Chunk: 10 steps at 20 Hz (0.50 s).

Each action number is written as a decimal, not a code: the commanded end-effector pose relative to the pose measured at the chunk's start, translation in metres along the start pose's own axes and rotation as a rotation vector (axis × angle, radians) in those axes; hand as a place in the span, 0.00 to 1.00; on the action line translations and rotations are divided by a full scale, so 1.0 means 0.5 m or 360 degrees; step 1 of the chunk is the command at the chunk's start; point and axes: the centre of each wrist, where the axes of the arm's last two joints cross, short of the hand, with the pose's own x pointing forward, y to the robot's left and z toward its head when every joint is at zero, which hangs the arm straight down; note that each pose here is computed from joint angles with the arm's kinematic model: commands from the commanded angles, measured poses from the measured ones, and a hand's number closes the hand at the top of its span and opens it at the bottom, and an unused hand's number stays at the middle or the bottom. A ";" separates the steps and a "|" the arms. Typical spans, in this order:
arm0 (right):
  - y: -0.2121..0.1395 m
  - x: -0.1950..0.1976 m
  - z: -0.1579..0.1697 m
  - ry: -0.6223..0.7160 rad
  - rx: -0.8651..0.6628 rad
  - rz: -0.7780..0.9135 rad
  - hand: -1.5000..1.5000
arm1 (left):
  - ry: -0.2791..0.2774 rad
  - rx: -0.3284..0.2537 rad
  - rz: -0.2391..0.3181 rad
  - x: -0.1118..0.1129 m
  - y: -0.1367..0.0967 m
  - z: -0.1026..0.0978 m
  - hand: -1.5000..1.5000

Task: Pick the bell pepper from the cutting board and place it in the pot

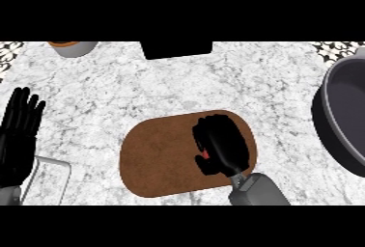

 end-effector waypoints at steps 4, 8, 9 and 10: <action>-0.140 -0.014 0.075 0.0543 -0.0603 0.0023 1.00 | -0.0040 -0.0039 -0.0023 0.030 -0.006 -0.033 0.50; -0.200 -0.049 0.148 0.0695 -0.0845 0.0124 1.00 | -0.0056 -0.0101 -0.0011 0.007 -0.047 -0.029 0.50; -0.232 -0.040 0.165 0.0725 -0.0921 0.0084 1.00 | -0.0083 -0.0084 0.0005 0.014 -0.047 -0.036 0.50; -0.261 -0.058 0.169 0.0742 -0.0954 0.0084 1.00 | -0.0080 -0.0103 0.0000 0.015 -0.045 -0.060 0.50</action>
